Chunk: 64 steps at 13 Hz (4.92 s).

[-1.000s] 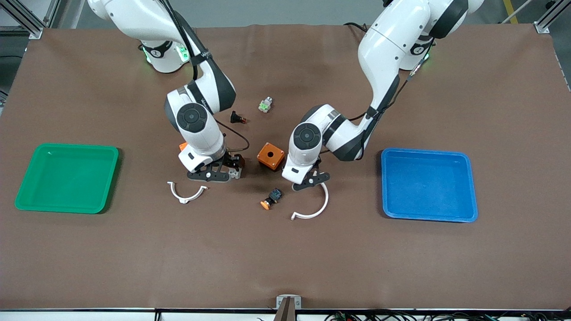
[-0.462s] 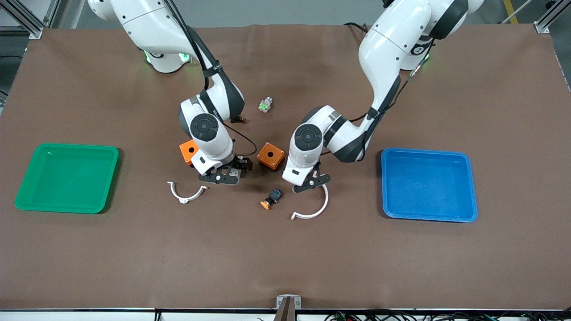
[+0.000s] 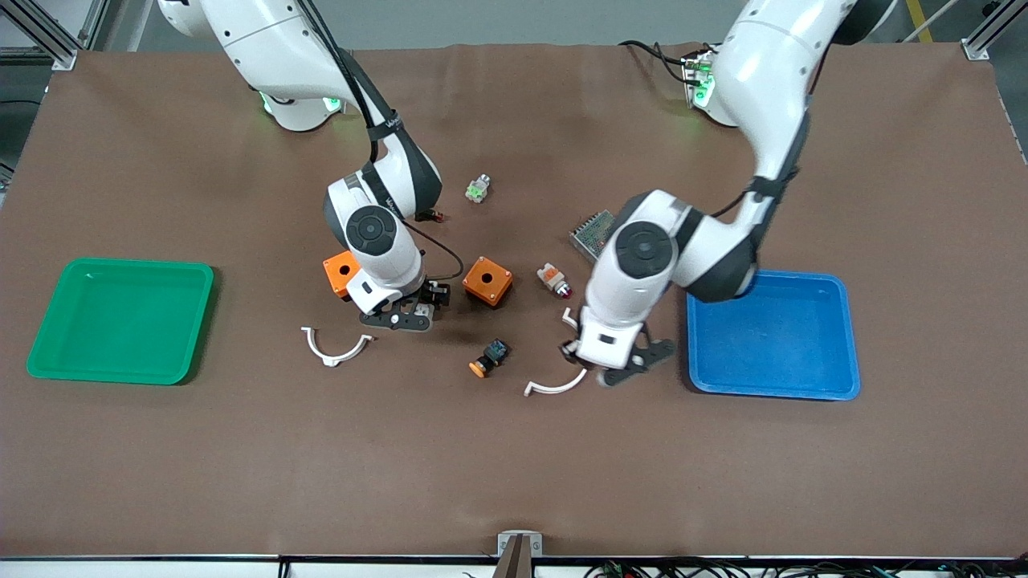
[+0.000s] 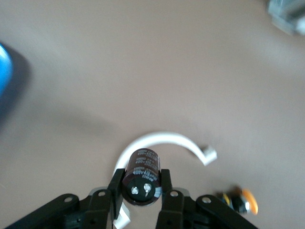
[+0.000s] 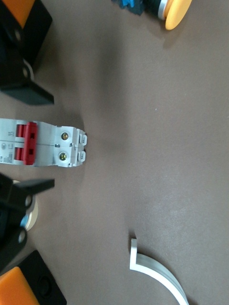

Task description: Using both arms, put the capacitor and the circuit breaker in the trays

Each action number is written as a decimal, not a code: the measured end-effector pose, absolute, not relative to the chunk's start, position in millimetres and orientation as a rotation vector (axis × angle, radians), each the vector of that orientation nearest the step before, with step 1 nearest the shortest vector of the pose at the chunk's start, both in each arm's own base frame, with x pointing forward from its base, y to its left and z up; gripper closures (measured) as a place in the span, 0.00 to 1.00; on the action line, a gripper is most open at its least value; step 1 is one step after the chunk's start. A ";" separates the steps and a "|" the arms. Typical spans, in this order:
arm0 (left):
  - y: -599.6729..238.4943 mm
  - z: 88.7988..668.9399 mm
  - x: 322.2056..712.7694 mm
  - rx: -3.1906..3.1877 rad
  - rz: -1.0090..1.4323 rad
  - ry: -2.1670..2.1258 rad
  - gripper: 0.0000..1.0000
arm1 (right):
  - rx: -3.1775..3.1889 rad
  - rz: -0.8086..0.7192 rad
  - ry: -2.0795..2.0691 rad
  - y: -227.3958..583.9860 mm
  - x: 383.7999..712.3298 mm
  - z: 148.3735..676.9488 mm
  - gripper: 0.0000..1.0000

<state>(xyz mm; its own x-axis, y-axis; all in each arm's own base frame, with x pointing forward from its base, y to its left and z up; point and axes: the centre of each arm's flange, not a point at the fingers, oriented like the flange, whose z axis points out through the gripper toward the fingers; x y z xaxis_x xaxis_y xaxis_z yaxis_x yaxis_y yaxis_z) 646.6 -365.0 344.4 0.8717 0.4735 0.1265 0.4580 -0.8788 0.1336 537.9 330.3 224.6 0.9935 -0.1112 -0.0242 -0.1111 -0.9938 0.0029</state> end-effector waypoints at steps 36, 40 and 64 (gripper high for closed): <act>-66.2 452.3 652.9 3.201 0.177 0.534 0.00 | 3.103 -0.290 -0.008 -300.4 618.2 280.3 0.60; -65.6 526.8 631.9 3.265 0.158 0.267 0.00 | 3.093 -0.252 -0.001 -305.8 622.3 247.3 0.60; -45.0 633.8 564.0 3.151 0.088 0.027 0.00 | 3.122 -0.189 -0.108 -63.6 558.2 532.4 0.00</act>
<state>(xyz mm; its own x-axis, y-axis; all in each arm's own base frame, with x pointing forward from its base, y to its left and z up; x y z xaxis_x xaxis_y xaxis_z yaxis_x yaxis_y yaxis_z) 564.0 -45.0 633.8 0.9983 0.0170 0.0558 0.0176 -0.9998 -0.0105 558.2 -63.6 532.4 0.9903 -0.0698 -0.1201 -0.0683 -0.9975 0.0165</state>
